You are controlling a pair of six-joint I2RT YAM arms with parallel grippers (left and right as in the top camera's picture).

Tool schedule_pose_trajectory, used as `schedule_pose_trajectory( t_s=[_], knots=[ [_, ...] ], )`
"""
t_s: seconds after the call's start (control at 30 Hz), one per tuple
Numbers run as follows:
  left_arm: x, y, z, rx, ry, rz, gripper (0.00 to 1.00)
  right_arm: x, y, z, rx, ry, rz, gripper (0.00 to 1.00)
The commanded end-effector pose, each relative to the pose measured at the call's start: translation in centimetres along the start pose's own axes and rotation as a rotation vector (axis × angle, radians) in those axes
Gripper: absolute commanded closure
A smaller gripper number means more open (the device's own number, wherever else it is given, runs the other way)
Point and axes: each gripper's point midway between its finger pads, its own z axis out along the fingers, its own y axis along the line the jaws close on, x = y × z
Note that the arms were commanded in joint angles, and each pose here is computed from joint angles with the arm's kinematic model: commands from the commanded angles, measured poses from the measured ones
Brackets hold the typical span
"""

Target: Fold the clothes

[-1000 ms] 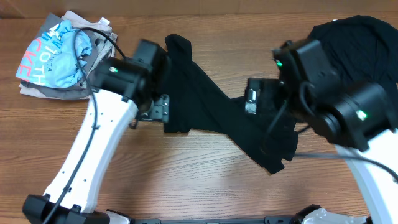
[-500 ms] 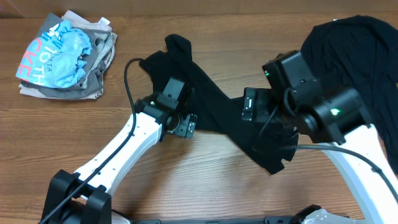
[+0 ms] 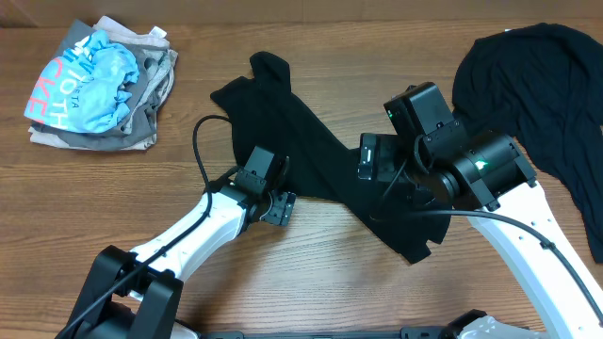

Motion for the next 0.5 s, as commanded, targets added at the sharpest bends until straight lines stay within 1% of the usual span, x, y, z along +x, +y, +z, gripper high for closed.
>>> schedule_pose_trajectory(
  t_s=[0.0,0.13,0.17,0.2,0.27,0.33,0.37,0.47],
  knots=[
    [-0.1,0.0,0.3,0.001,-0.011,0.011,0.32,-0.4,0.1,0.0,-0.005,-0.020,0.006,0.00],
    [-0.8,0.8,0.3,-0.043,-0.041,-0.006,0.48,-0.8,0.4,0.0,-0.016,-0.038,0.009,0.00],
    [-1.1,0.8,0.3,-0.046,-0.051,-0.007,0.53,-0.9,0.4,0.0,-0.018,-0.041,0.009,0.00],
    [-1.2,0.8,0.3,-0.045,-0.058,-0.007,0.61,-0.9,0.4,0.0,-0.018,-0.042,0.009,0.00],
    [-1.4,0.8,0.3,-0.046,-0.066,-0.008,0.81,-1.0,0.4,0.0,-0.018,-0.044,0.006,0.00],
    [-1.4,0.9,0.3,-0.051,-0.067,-0.008,0.94,-1.0,0.4,0.0,-0.018,-0.044,0.006,0.00],
    [-1.5,0.9,0.2,-0.056,-0.068,-0.008,0.96,-1.0,0.4,0.0,-0.018,-0.044,0.006,0.00],
    [-1.8,1.1,0.1,-0.068,-0.079,-0.010,0.96,-1.1,0.3,0.0,-0.009,-0.049,0.007,0.00]
  ],
)
